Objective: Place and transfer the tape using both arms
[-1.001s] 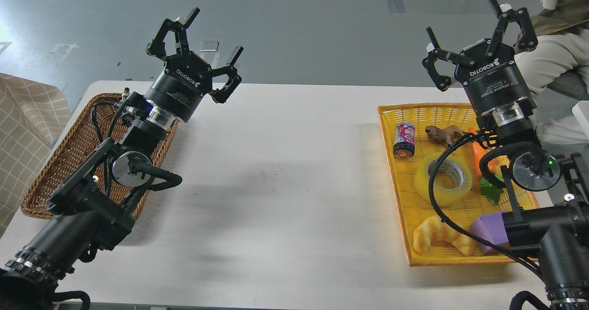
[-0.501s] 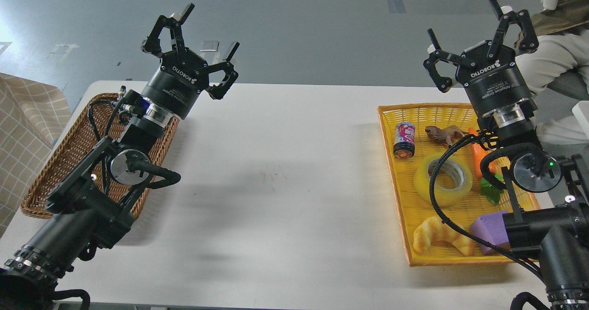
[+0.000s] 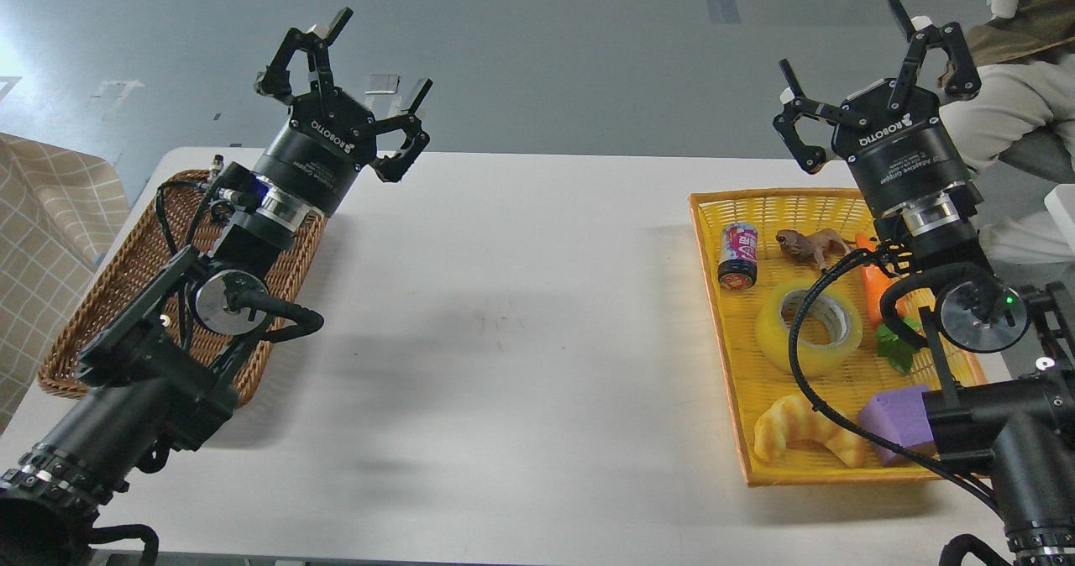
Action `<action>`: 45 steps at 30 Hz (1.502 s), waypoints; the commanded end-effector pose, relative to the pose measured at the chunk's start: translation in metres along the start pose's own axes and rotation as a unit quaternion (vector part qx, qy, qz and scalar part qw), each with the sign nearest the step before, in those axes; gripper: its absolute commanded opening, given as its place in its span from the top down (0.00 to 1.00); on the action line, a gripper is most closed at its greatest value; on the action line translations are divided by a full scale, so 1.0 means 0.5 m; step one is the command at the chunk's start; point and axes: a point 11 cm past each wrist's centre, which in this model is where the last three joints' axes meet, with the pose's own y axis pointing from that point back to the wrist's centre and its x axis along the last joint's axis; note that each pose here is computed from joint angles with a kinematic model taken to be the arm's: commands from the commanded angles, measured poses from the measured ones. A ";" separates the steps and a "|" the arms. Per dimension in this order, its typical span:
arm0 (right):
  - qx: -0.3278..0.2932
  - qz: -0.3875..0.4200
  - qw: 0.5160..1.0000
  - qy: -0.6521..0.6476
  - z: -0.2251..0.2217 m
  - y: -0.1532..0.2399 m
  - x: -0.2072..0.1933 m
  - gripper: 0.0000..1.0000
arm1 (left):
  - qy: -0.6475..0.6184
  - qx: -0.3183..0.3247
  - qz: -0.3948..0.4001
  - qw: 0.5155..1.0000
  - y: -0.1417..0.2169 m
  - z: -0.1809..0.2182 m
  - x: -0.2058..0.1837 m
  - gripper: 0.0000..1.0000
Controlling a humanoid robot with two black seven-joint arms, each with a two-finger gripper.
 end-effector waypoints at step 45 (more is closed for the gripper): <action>-0.323 -0.033 0.776 0.541 -0.122 0.006 -0.001 0.00 | -0.022 -0.013 0.012 1.000 -0.022 0.040 0.024 0.02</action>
